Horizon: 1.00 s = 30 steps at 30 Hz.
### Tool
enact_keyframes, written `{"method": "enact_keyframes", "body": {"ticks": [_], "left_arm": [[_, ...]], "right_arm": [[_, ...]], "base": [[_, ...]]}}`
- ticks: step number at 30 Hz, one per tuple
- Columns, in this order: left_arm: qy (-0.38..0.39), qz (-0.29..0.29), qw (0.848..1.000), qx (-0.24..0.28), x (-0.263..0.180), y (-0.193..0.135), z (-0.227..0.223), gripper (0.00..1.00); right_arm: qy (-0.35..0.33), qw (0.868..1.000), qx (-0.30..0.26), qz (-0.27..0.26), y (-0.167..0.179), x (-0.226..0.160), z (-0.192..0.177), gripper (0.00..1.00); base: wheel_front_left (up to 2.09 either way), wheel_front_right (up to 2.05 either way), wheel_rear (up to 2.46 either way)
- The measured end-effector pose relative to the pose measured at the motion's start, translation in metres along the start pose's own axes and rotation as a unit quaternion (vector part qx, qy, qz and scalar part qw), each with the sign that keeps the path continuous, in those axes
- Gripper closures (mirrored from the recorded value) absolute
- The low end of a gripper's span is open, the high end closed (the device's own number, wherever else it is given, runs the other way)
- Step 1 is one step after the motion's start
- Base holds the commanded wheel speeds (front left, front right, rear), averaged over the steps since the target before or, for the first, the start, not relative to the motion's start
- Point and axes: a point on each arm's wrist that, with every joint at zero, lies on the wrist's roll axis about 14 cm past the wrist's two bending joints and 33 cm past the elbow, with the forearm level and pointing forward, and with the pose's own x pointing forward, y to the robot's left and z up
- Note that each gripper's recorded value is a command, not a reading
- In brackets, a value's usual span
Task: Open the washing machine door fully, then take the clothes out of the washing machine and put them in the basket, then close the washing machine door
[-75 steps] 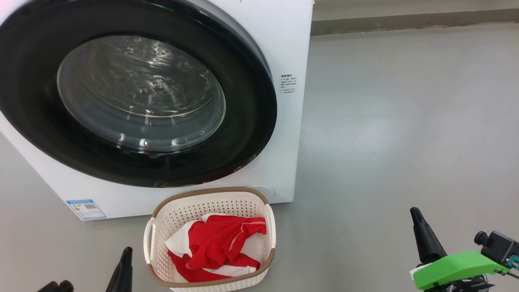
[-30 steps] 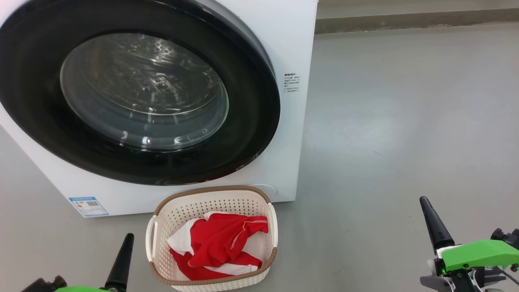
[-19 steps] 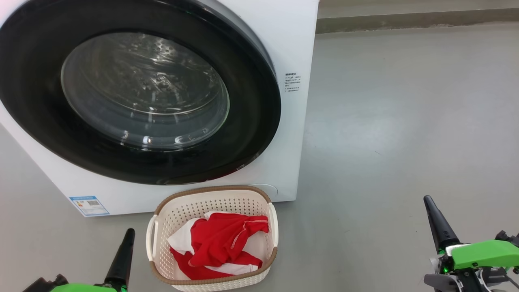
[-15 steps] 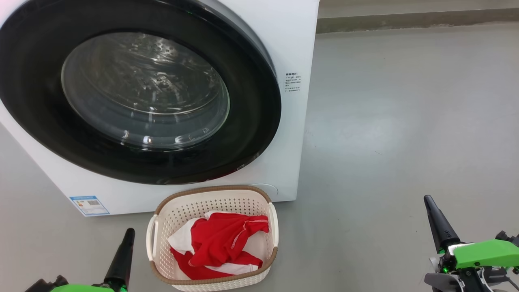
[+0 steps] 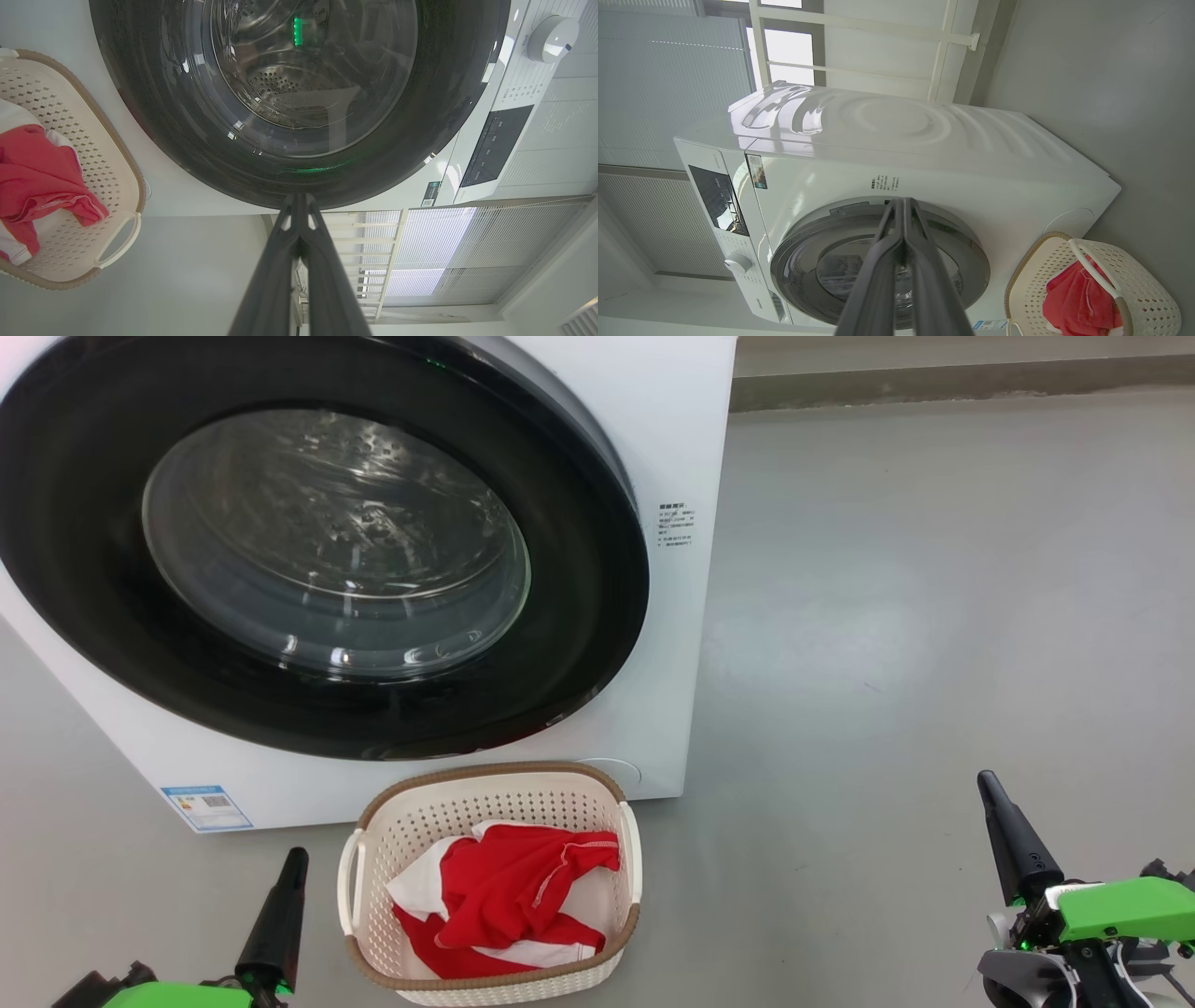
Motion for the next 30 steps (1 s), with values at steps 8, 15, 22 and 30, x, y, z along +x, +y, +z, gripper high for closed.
{"method": "enact_keyframes", "body": {"ticks": [8, 15, 22, 30], "left_arm": [[0.0, 0.0, 1.0, 0.0, 0.0, 0.0001, 0.0, 1.0], [0.0, 0.0, 1.0, -0.002, 0.0, 0.0, 0.0, 1.0], [0.0, 0.0, 1.0, -0.002, 0.0, 0.0001, 0.0, 1.0], [0.0, 0.0, 1.0, -0.002, 0.0, 0.0, 0.0001, 1.0]], "right_arm": [[0.0, 1.0, 0.0, 0.0, 0.0, 0.0, 0.0002, 1.0], [0.0, 1.0, 0.0, 0.0, 0.0, 0.0, 0.0003, 1.0], [-0.001, 1.0, 0.0, 0.0, 0.0, 0.0, 0.0004, 1.0], [0.0, 1.0, 0.0, 0.0, 0.0, 0.0, 0.0003, 1.0]], "base": [[0.0, 0.0, 0.0], [0.0, 0.0, 0.0], [0.0, 0.0, 0.0], [0.0, 0.0, 0.0]]}}
